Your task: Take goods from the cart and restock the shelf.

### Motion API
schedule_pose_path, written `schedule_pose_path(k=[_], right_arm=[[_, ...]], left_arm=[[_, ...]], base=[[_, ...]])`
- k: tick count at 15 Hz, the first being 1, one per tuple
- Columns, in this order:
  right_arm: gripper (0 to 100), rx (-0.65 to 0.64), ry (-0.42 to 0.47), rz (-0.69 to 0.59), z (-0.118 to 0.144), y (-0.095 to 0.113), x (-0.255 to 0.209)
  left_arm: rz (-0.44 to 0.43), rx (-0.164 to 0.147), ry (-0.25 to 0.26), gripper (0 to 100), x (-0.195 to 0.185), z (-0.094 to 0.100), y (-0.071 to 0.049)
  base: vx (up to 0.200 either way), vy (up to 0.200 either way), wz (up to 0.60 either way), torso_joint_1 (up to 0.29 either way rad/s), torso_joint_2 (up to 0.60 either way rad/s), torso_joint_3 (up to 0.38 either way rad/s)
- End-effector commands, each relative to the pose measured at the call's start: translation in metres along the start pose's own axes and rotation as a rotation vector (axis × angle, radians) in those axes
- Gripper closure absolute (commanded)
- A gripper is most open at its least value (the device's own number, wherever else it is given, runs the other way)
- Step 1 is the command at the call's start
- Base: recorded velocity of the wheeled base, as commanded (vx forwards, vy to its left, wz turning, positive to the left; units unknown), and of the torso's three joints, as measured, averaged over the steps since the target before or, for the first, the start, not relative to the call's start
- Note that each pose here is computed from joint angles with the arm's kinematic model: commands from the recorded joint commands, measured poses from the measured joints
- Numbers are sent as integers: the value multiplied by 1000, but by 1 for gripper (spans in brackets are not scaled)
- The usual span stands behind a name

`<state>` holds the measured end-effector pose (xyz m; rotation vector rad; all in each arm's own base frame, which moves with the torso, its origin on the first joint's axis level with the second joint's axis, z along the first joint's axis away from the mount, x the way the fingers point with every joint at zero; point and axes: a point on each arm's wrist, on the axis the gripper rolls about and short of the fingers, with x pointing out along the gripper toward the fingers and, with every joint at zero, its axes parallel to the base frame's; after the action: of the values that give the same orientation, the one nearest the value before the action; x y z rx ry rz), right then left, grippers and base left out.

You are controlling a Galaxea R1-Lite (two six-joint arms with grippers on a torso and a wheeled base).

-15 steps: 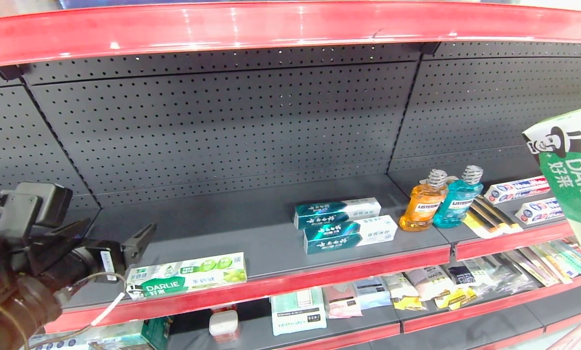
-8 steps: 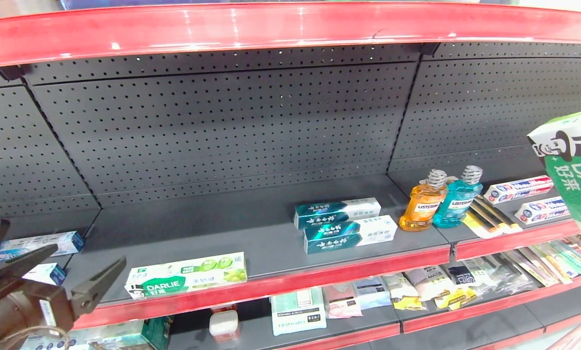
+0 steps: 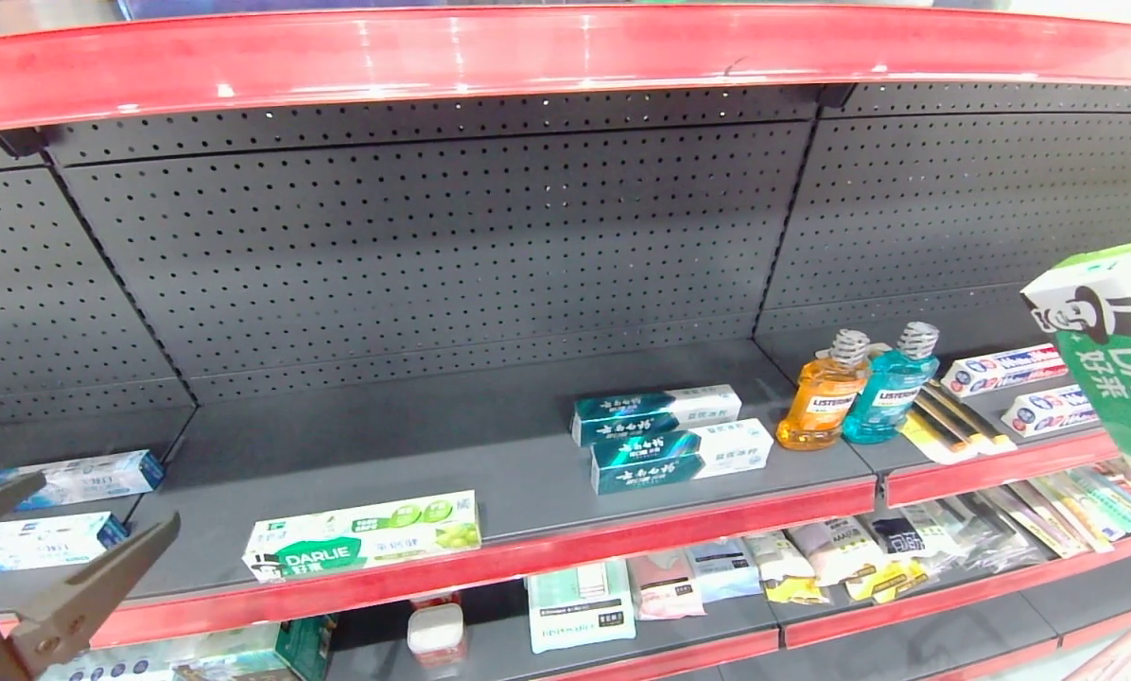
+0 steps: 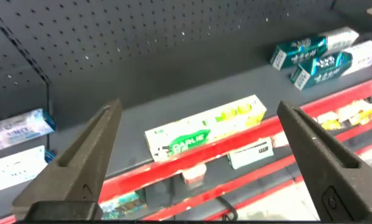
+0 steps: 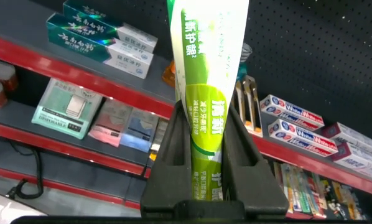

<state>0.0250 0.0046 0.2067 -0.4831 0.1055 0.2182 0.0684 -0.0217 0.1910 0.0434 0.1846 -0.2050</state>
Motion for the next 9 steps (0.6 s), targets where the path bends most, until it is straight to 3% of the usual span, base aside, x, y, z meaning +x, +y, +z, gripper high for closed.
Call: schedule_pose_path(k=[1, 5, 9], right_arm=[[100, -3, -20, -10, 2, -1, -4], [100, -9, -22, -15, 1, 0, -6], [100, -11, -25, -17, -3, 2, -8]], left_arm=[[-1, 0, -7, 0, -1, 1, 0], [-4, 13, 0, 0, -1, -2, 0], [-6, 26, -7, 0, -7, -9, 1]], base=[[-200, 0, 0, 12, 7, 2], [-200, 0, 0, 7, 5, 0], [0, 0, 0, 0, 0, 0]])
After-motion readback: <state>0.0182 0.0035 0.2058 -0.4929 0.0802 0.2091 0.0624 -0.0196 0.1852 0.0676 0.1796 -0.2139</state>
